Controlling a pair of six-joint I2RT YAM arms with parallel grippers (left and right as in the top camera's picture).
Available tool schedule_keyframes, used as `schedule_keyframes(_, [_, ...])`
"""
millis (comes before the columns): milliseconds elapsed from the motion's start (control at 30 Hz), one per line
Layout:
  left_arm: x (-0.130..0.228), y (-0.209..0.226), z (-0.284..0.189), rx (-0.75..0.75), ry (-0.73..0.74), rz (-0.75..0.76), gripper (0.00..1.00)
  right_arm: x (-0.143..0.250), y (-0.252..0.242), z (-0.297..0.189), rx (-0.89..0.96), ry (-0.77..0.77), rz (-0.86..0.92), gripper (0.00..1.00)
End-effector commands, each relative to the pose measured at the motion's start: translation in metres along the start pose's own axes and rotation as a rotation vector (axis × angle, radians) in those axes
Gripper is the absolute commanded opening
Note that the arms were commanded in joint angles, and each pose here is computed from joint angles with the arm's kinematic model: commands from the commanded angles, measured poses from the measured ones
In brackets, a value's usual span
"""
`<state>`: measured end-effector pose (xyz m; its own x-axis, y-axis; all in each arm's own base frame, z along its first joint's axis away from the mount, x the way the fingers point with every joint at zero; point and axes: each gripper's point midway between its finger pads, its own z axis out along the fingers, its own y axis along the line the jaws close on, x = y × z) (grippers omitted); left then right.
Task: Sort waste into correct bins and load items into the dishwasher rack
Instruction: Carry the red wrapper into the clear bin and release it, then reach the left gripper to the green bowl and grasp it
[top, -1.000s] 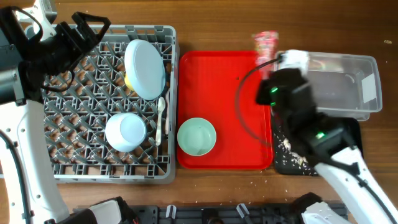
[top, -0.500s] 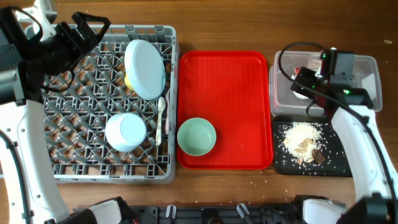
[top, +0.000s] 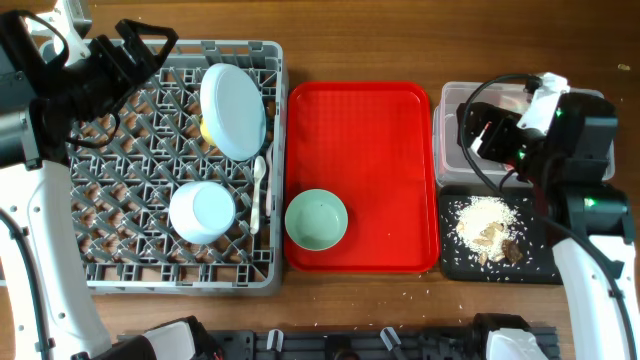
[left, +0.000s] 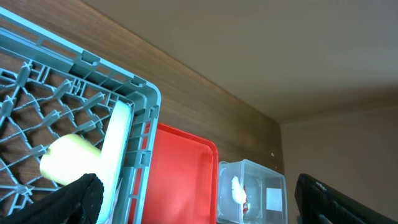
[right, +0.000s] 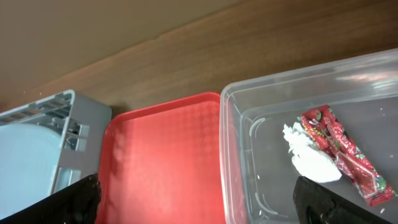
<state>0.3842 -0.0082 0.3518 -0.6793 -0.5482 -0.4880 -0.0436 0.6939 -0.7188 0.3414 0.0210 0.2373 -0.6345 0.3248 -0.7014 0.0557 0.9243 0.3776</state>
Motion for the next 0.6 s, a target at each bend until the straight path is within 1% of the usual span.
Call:
schedule_keyframes(0, [-0.002,0.000,0.000,-0.001,-0.004,-0.001,1.00,0.001,-0.001,0.011,-0.008,0.035,0.004,1.00])
schedule_keyframes(467, [-0.002,0.000,0.000,0.001,-0.005,0.001,1.00,0.044,-0.030,0.071,0.056,0.246,0.064,1.00])
schedule_keyframes(500, [0.002,-0.004,0.000,0.024,0.017,-0.007,1.00,0.046,-0.032,0.074,0.060,0.258,0.067,1.00])
schedule_keyframes(533, [0.025,-0.007,-0.001,0.054,0.113,-0.073,1.00,0.048,-0.033,0.076,0.062,0.266,0.070,1.00])
schedule_keyframes(567, [0.035,-0.004,-0.002,0.040,0.150,-0.119,1.00,0.049,-0.033,0.077,0.064,0.270,0.071,1.00])
